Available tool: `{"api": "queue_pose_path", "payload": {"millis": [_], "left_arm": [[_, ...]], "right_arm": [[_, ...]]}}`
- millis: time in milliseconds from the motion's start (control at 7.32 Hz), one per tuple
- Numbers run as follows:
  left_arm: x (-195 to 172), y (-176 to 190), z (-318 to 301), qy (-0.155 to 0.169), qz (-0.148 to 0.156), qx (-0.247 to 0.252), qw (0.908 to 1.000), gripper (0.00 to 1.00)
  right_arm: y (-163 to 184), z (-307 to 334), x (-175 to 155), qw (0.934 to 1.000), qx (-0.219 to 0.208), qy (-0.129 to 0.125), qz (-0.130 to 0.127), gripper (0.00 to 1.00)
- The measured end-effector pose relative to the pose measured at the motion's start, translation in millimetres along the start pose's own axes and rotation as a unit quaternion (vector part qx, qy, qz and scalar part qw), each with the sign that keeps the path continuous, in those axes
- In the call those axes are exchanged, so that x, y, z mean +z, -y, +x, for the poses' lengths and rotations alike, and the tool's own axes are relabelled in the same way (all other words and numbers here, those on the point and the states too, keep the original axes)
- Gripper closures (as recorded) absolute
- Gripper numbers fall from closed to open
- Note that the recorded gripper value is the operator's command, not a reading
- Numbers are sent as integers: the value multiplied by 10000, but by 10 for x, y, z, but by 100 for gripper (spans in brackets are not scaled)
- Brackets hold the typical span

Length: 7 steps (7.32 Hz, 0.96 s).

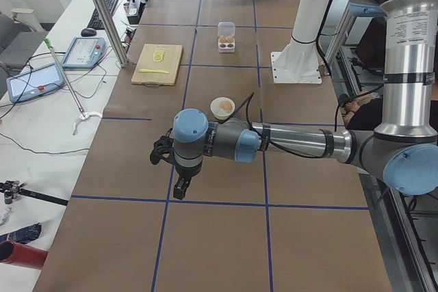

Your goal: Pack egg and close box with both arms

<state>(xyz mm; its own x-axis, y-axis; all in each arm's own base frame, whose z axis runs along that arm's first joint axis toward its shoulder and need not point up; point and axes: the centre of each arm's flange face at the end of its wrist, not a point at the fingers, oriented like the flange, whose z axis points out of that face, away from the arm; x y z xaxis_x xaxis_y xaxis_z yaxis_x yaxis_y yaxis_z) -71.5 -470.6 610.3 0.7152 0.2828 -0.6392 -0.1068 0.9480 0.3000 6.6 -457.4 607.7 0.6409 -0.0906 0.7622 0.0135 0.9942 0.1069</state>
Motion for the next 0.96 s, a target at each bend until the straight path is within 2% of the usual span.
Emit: {"api": "queue_pose_path", "payload": {"millis": [410,683,957], "left_arm": [[270,49,282,-536,-154,97,9984,0],[723,276,1110,-997,-326,371,9938,0],[1061,329,2000,-1422,-328,323,9888,0]], "right_arm": [[-6,5,20,10000,10,13,-23,0],[-19,15,46,10000,23,12,-52,0],[-21,5,53,10000,4,16,-59,0]]}}
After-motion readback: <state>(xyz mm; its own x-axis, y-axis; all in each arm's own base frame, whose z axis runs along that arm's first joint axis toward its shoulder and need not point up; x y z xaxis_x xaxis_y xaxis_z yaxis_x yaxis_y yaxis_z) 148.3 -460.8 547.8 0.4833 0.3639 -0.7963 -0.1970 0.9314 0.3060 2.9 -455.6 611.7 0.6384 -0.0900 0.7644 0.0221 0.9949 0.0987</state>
